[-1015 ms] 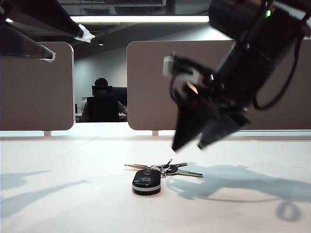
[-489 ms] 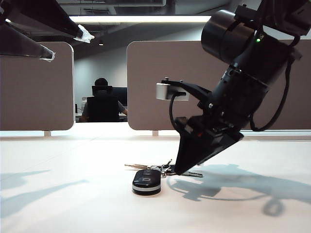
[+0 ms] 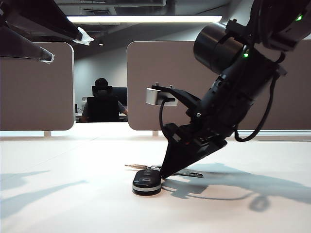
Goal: Hang the bunch of keys on the hook.
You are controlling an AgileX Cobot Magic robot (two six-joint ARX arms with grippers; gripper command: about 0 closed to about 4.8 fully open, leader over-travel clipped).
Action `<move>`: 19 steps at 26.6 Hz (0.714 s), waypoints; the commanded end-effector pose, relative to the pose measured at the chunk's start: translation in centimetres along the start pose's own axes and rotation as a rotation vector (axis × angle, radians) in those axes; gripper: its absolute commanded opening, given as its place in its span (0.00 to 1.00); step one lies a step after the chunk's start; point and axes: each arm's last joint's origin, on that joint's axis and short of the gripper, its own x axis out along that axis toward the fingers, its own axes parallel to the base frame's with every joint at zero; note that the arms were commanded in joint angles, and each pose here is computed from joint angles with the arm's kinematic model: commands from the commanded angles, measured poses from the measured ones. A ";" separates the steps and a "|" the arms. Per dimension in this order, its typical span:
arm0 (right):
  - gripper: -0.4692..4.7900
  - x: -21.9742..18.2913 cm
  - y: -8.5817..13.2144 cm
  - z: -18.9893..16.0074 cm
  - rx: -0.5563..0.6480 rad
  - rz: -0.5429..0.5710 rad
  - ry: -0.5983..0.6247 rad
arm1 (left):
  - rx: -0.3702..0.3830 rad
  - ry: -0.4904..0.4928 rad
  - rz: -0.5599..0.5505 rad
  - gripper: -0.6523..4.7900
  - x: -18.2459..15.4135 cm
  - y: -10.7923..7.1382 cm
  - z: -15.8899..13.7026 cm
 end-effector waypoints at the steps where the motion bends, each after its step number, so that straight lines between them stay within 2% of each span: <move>1: 0.36 0.7 0.5 -2.1 0.020 0.015 0.162 | 0.007 -0.012 0.001 1.00 0.0 0.0 0.3; 2: 0.26 0.7 0.6 -2.1 0.020 0.016 0.165 | 0.007 -0.008 0.001 1.00 0.0 0.0 0.3; 6: 0.24 0.7 0.5 -2.0 0.016 0.007 0.150 | 0.004 0.005 0.002 1.00 0.0 0.0 0.1; 7: 0.22 0.7 0.4 -1.9 0.015 0.005 0.143 | 0.003 0.007 0.002 1.00 0.0 0.0 0.1; 9: 0.10 0.7 0.4 -1.7 0.011 0.000 0.128 | 0.003 0.006 0.002 1.00 0.0 0.0 0.1; 19: 0.09 0.2 -0.4 1.0 -0.007 -0.005 0.032 | 0.003 0.006 0.002 1.00 0.0 0.0 0.1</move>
